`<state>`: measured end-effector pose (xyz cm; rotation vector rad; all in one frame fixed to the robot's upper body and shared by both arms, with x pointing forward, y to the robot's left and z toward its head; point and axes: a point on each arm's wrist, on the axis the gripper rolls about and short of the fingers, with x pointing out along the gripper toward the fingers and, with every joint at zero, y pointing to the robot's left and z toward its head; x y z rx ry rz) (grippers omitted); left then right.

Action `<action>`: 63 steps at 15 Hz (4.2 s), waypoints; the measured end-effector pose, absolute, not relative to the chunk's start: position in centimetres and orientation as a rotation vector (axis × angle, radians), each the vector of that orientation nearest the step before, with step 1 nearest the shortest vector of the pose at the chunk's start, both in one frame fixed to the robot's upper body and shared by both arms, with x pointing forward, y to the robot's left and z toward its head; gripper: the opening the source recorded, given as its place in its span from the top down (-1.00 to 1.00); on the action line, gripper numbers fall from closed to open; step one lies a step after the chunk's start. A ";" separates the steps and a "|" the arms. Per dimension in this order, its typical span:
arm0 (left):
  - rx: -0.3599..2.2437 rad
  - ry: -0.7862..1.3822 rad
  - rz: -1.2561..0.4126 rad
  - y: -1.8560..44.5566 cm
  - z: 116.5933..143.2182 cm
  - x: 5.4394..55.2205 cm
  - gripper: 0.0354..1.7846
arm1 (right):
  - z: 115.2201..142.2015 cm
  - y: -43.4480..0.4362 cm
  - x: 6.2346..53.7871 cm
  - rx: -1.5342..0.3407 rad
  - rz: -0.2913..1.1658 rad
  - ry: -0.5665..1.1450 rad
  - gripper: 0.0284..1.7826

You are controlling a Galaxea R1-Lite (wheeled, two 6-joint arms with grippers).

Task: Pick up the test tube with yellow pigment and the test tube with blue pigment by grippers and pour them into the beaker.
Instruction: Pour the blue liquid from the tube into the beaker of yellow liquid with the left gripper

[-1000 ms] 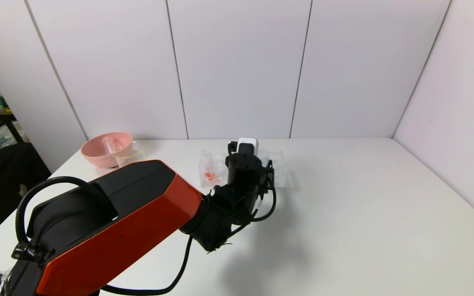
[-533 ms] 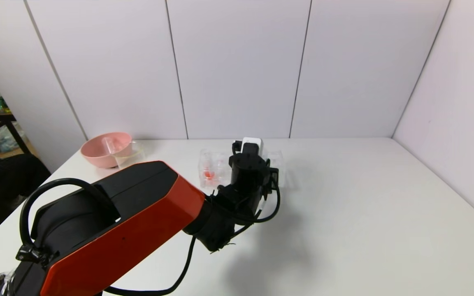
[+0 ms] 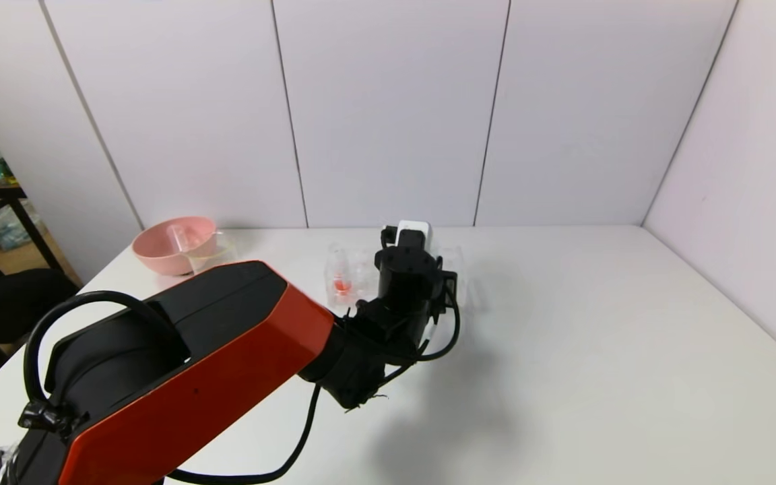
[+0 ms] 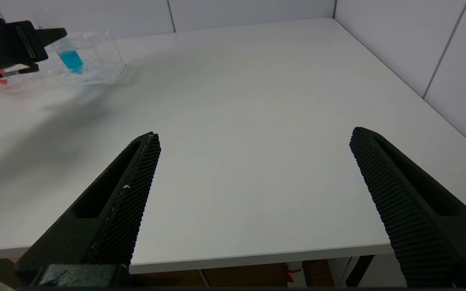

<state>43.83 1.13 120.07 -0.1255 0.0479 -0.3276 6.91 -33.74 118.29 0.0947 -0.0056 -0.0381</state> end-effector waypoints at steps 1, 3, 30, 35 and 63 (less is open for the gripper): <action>-0.121 0.043 -0.329 1.1 120.3 43.8 0.53 | 118.3 -33.7 6.9 0.095 -0.038 -0.006 -0.92; -0.113 0.032 -0.331 1.1 120.9 43.6 0.53 | 118.3 -33.7 6.9 0.095 -0.038 -0.006 -0.92; -0.087 -0.002 -0.374 1.3 126.8 40.8 0.53 | 118.3 -33.7 6.9 0.095 -0.038 -0.006 -0.92; -0.078 0.008 -0.363 2.7 128.8 40.1 0.53 | 118.3 -33.7 6.9 0.095 -0.038 -0.006 -0.92; -0.111 -0.025 0.001 28.1 134.5 38.9 0.53 | 118.3 -33.7 6.9 0.095 -0.038 -0.006 -0.92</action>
